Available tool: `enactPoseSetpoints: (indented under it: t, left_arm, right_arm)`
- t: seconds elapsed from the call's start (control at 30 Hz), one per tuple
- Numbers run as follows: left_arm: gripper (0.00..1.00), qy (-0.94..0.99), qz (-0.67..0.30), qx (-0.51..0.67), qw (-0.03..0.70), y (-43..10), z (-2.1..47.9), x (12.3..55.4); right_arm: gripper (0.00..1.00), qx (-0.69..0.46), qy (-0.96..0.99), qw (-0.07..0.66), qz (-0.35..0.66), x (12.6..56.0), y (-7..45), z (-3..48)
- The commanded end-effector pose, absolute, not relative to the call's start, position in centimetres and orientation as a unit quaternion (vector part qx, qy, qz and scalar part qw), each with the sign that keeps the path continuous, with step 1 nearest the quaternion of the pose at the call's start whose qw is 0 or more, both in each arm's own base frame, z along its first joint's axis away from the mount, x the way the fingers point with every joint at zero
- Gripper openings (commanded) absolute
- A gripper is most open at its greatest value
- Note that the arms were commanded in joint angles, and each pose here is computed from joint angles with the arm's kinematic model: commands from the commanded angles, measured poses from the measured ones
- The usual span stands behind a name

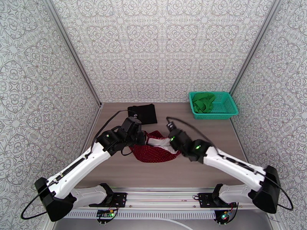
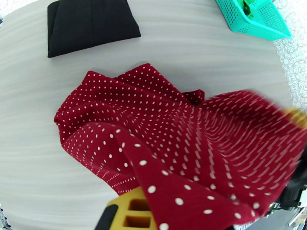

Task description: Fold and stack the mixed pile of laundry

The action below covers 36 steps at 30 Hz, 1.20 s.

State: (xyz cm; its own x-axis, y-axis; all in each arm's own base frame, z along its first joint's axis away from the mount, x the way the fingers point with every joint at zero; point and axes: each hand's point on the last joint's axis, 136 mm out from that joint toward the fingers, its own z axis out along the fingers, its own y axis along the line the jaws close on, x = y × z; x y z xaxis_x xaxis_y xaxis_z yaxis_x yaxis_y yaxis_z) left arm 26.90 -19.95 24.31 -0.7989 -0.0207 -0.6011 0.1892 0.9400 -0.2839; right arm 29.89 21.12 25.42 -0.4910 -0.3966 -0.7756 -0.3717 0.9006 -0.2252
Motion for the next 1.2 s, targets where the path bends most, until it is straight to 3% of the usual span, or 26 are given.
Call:
enactPoseSetpoints:
  t: [0.0,0.17,0.27,0.6,0.8,1.0,1.17]
  left_arm:
    - [0.18,0.942,-0.147,0.057,0.296,-19.2,22.5,27.3]
    - [0.52,0.940,-0.169,0.065,0.290,-21.0,22.0,28.6]
    - [0.63,0.939,-0.182,0.072,0.283,-22.3,21.8,28.4]
    - [0.72,0.947,-0.215,0.062,0.229,-25.2,18.0,24.3]
    - [0.74,0.950,-0.218,0.022,0.222,-25.1,15.8,24.3]
    - [0.76,0.930,-0.253,0.019,0.267,-25.6,20.1,25.5]
    - [0.85,0.922,-0.282,0.028,0.263,-25.8,23.2,25.2]
  right_arm:
    - [0.00,-0.225,0.858,0.459,0.038,29.4,19.9,30.4]
    - [0.00,-0.191,0.874,0.439,0.088,28.7,19.9,32.4]
    - [0.00,-0.175,0.881,0.427,0.109,28.5,20.4,32.1]
    - [0.00,-0.146,0.885,0.423,0.126,28.8,20.7,31.7]
    - [0.00,-0.147,0.886,0.420,0.131,28.5,20.8,31.5]
    - [0.00,-0.143,0.888,0.418,0.132,28.2,20.4,30.9]
    - [0.00,-0.144,0.890,0.411,0.133,28.1,20.6,30.1]
